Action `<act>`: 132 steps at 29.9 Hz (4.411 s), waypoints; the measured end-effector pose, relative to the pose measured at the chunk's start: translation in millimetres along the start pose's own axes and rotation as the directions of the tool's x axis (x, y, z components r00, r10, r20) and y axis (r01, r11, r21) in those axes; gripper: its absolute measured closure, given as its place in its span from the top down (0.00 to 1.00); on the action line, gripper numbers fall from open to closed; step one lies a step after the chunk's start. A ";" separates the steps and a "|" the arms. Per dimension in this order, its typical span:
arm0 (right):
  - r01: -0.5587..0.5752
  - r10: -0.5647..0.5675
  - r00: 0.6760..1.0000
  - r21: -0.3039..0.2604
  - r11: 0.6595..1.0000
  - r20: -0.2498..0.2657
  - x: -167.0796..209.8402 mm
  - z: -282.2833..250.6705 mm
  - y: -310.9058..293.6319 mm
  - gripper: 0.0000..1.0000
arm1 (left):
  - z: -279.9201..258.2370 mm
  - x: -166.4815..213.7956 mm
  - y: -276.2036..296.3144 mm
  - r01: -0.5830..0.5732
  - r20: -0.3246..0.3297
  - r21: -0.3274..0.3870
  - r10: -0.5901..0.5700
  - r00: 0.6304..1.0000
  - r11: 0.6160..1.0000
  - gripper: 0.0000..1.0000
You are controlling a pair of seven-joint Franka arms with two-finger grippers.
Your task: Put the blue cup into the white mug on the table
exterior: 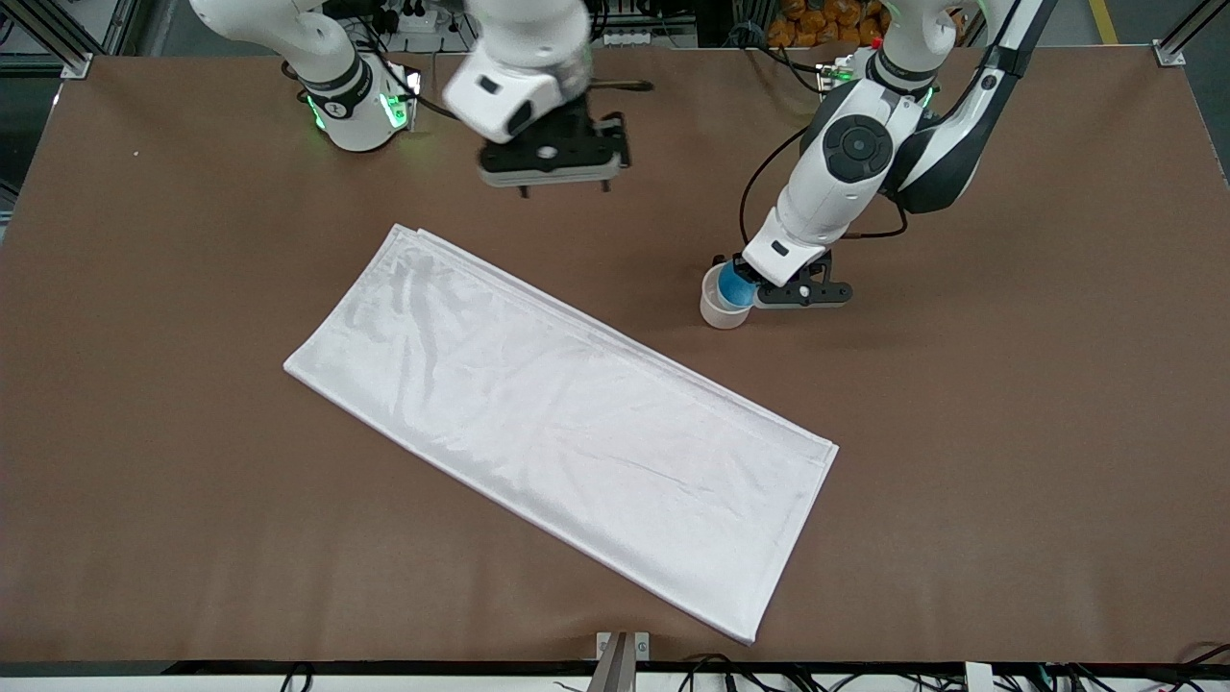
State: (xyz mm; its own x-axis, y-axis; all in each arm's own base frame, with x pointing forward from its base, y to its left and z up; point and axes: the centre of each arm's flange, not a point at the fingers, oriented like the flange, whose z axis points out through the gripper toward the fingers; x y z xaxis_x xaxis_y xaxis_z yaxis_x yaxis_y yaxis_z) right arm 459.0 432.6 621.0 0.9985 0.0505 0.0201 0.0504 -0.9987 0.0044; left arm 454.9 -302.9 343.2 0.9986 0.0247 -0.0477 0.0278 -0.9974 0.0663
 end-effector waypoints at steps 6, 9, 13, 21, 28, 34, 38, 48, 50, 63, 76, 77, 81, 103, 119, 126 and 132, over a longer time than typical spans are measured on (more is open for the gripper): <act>0.011 -0.010 1.000 -0.035 0.999 0.020 11.7 -22.1 61.3 1.00 | 14.6 -2.8 -0.7 -0.002 0.035 0.008 0.002 0.999 1.000 0.04; 0.037 -0.035 0.999 -0.049 0.998 0.028 18.6 -25.1 92.8 1.00 | 23.5 -4.7 -0.3 -0.005 0.058 0.013 0.004 0.998 1.000 0.04; 0.074 -0.071 0.996 -0.071 0.995 0.045 29.0 -26.5 142.8 1.00 | 32.5 -5.2 -0.2 -0.006 0.079 0.014 0.005 0.997 1.000 0.09; 0.055 -0.051 0.997 -0.082 0.995 0.056 49.3 -31.4 237.9 1.00 | 12.1 16.0 -6.6 0.014 0.065 0.010 -0.014 0.998 1.000 0.47; 0.067 -0.063 0.996 -0.065 0.996 0.062 66.9 -28.6 303.4 1.00 | -46.5 73.7 -53.0 0.001 -0.009 0.013 -0.001 1.000 1.000 0.82; 0.101 -0.100 0.994 -0.034 0.994 0.037 78.2 -27.9 346.7 1.00 | -71.7 98.7 -81.6 0.018 -0.050 -0.004 -0.018 0.999 1.000 1.00; 0.107 -0.107 0.994 -0.026 0.994 0.024 82.0 -27.9 366.7 1.00 | -77.6 104.7 -89.9 0.015 -0.062 -0.007 -0.016 0.998 1.000 1.00; 0.125 -0.125 0.992 -0.027 0.992 -0.016 83.2 -15.6 391.0 1.00 | -86.7 121.9 -141.7 -0.096 -0.058 0.026 0.098 0.994 0.995 1.00; 0.132 -0.132 0.991 -0.028 0.991 -0.019 80.0 -13.0 395.6 1.00 | -90.1 123.8 -155.8 -0.114 -0.048 0.046 0.117 0.992 0.992 1.00; 0.130 -0.130 0.991 -0.023 0.991 -0.011 70.1 -7.2 409.0 1.00 | -181.2 98.8 -202.4 -0.093 -0.074 0.099 0.100 0.992 0.991 1.00; 0.112 -0.112 0.993 -0.026 0.993 -0.034 69.5 -17.8 418.7 1.00 | -273.9 74.1 -207.1 -0.068 -0.114 0.104 0.080 0.990 0.992 1.00; 0.109 -0.110 0.993 -0.027 0.994 -0.037 69.3 -19.2 420.1 1.00 | -276.2 74.2 -207.3 -0.068 -0.118 0.104 0.080 0.990 0.992 1.00; 0.104 -0.105 0.994 -0.027 0.994 -0.041 69.2 -21.2 422.9 1.00 | -284.2 74.6 -211.6 -0.080 -0.124 0.102 0.092 0.988 0.992 1.00; 0.130 -0.131 0.991 -0.028 0.991 -0.040 69.2 -21.2 422.2 1.00 | -313.0 70.9 -238.4 -0.087 -0.102 0.041 0.091 0.991 0.995 1.00; 0.133 -0.134 0.990 -0.023 0.991 -0.041 70.0 -20.3 420.3 1.00 | -292.8 92.3 -226.9 -0.109 -0.069 0.037 0.111 0.991 0.993 1.00; 0.131 -0.131 0.991 -0.020 0.991 -0.037 69.7 -19.8 420.1 1.00 | -296.8 93.2 -227.6 -0.110 -0.077 0.056 0.115 0.990 0.992 1.00; 0.111 -0.111 0.993 0.003 0.994 -0.026 68.6 -18.1 417.5 1.00 | -298.3 93.3 -228.2 -0.099 -0.081 0.099 0.108 0.991 0.990 1.00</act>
State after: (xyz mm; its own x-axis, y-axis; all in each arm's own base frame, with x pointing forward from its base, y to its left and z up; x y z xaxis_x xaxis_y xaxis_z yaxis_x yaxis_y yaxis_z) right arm 548.2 19.2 642.3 0.9858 0.1613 0.0458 0.1613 -0.9869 0.0040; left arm 555.4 -52.8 620.9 0.9962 -0.0774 0.0406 -0.0763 -0.9967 -0.0287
